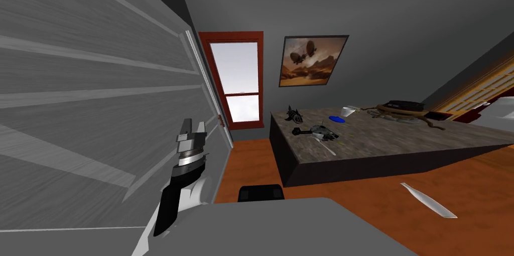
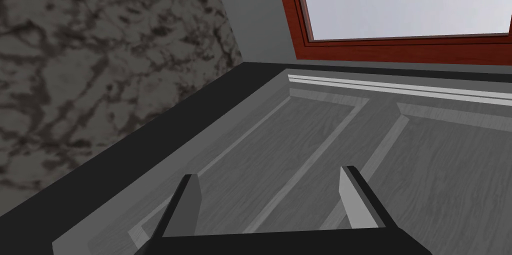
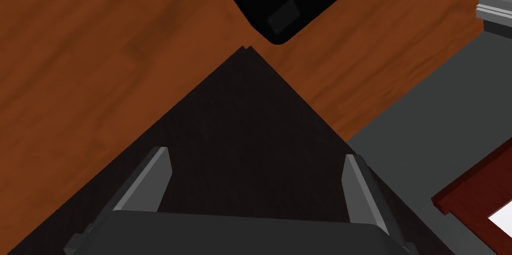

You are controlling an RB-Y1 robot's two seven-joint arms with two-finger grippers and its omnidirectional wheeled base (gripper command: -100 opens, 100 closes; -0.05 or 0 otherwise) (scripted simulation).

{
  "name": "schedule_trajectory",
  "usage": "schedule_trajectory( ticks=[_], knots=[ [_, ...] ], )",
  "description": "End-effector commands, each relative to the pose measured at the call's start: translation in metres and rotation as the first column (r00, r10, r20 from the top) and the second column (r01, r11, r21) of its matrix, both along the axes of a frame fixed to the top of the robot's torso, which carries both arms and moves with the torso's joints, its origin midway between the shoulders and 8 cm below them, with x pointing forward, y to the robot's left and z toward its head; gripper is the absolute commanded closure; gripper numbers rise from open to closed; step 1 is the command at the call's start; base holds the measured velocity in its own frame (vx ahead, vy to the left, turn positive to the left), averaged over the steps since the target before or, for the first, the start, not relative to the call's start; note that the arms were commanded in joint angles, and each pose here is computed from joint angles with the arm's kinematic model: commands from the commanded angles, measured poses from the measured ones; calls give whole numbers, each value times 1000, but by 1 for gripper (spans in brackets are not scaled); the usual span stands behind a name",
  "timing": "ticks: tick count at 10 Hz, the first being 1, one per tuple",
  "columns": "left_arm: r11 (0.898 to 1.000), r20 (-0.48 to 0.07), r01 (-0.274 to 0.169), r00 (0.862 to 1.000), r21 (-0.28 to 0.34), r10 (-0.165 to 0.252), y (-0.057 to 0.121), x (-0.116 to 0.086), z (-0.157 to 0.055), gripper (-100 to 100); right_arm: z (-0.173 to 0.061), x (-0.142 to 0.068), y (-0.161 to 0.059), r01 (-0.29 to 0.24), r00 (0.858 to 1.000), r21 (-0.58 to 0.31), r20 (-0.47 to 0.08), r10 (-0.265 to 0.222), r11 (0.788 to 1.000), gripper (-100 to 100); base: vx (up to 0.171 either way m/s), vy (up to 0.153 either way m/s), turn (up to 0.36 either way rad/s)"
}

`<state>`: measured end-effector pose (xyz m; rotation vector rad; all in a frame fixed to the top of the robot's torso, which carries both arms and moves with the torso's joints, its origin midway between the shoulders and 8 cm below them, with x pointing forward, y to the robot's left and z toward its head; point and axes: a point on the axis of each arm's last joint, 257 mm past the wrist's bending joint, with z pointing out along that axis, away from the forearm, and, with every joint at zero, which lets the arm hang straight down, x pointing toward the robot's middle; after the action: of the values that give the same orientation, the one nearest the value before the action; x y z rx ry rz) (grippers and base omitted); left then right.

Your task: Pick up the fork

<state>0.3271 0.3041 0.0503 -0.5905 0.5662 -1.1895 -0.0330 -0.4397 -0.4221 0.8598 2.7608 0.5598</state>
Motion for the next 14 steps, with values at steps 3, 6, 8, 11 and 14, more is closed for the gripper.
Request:
schedule_trajectory(
  ticks=[3,6,8,11,14],
  knots=[
    [1000,0,0,1000,0,0,0,0,0,0,9,-14,-44,-60,997,-87,-61,54,994,-100,66,20,107],
    [1000,0,0,1000,0,0,0,0,0,0,17,-21,-74,-93,992,-144,-96,79,985,-100,56,20,82],
    [1000,0,0,1000,0,0,0,0,0,0,33,-25,-122,-148,982,-232,-146,116,961,-100,87,16,180],
    [1000,0,0,1000,0,0,0,0,0,0,54,-21,-172,-201,972,-323,-185,146,925,-100,125,-6,158],
    [1000,0,0,1000,0,0,0,0,0,0,80,-6,-221,-245,963,-416,-206,171,876,-100,152,8,186]
  ],
)
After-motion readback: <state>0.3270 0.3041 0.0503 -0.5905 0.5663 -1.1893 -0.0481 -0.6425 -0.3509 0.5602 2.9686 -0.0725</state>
